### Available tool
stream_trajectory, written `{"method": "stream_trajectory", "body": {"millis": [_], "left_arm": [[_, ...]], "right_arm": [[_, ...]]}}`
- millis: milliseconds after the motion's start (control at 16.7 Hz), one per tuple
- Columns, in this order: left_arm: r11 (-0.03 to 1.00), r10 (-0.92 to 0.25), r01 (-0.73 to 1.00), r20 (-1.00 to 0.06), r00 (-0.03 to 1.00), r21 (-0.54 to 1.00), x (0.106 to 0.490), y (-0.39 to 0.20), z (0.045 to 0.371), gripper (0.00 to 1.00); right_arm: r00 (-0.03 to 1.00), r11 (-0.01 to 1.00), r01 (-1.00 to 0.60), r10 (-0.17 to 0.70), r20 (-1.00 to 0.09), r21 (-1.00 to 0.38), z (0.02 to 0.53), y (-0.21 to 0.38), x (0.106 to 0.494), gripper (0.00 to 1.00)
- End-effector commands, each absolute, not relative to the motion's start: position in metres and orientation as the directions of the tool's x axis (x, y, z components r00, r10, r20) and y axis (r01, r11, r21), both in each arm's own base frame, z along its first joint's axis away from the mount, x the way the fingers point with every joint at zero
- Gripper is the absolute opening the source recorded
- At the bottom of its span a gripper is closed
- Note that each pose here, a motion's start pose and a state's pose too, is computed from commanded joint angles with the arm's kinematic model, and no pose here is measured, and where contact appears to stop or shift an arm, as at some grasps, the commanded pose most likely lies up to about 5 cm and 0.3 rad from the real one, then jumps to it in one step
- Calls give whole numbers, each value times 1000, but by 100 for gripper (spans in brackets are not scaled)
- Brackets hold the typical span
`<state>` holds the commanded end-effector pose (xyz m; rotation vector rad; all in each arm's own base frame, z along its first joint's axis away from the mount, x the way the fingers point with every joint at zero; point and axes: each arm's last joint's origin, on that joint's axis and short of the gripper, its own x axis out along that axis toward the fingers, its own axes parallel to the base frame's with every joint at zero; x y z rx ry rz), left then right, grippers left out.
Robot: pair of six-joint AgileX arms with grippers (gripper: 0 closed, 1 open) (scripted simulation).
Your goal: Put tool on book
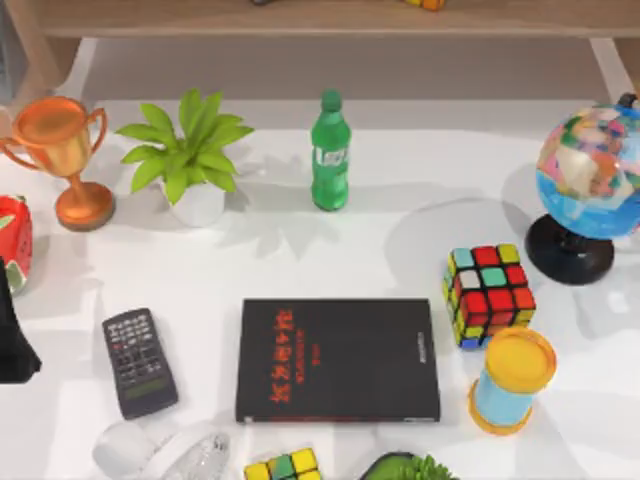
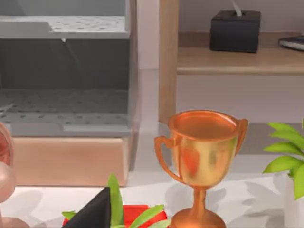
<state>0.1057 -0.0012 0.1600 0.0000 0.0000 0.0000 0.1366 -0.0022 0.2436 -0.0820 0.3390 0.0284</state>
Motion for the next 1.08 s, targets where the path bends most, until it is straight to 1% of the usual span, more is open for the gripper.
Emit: {"method": "stream_trajectory", "body": {"millis": [120, 240, 480, 660, 780, 900, 1080], "left_arm": [[1000, 0, 0, 0, 1000, 0, 106, -1, 160, 100], [1000, 0, 0, 0, 1000, 0, 106, -1, 160, 100], [1000, 0, 0, 0, 1000, 0, 106, -1, 160, 100], [1000, 0, 0, 0, 1000, 0, 106, -1, 160, 100], [1000, 0, 0, 0, 1000, 0, 106, -1, 160, 100], [1000, 0, 0, 0, 1000, 0, 106, -1, 160, 100], [1000, 0, 0, 0, 1000, 0, 106, -1, 160, 100]], "right_arm": [[900, 996, -27, -14, -436, -88, 270, -6, 160, 100], [839, 995, -9, -47, -543, -100, 294, -12, 191, 100], [656, 992, 29, -111, -747, -122, 316, -35, 272, 100], [490, 990, 49, -136, -861, -129, 309, -61, 335, 100], [384, 990, 61, -139, -913, -125, 295, -81, 371, 100], [289, 991, 77, -132, -948, -114, 277, -104, 401, 100], [184, 990, 112, -110, -977, -90, 249, -139, 433, 100]]}}
